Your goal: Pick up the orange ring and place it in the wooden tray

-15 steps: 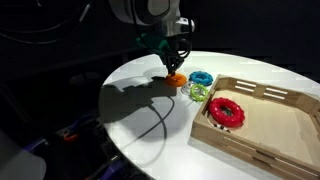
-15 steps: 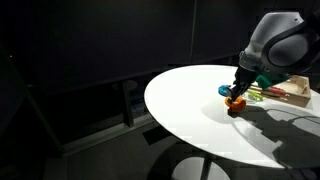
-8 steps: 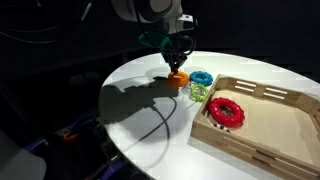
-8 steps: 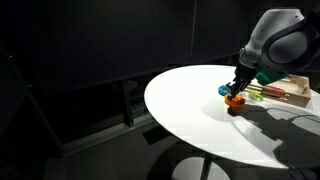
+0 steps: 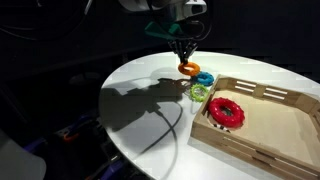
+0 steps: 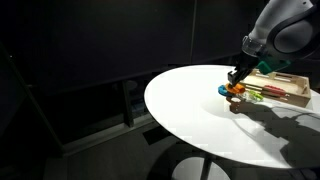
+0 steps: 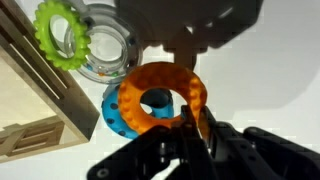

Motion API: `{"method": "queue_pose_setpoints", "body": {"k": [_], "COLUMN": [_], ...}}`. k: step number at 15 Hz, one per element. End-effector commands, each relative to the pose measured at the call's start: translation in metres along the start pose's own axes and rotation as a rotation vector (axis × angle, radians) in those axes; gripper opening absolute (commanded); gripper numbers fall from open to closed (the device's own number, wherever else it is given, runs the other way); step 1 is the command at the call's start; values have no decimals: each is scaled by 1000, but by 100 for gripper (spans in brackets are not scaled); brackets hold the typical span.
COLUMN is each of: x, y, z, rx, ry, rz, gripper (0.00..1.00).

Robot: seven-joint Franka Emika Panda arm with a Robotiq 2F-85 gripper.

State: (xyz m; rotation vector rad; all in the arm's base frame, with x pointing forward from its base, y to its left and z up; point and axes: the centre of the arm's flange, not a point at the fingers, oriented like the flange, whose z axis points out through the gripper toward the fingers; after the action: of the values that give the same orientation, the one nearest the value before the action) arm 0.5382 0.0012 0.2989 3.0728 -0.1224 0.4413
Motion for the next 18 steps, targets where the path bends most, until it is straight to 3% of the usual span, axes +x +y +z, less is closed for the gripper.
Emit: {"method": "queue_pose_setpoints", "body": {"k": [1,6,13,18], "x": [8,9,0,-15], "y": [13,54,118,134], "z": [-24,-41,-69,-85], "rx": [-39,-86,-225,-293], "ry": [49,77,100,63], "rz": [28,119,300,376], "gripper": [4,4,4,5]}}
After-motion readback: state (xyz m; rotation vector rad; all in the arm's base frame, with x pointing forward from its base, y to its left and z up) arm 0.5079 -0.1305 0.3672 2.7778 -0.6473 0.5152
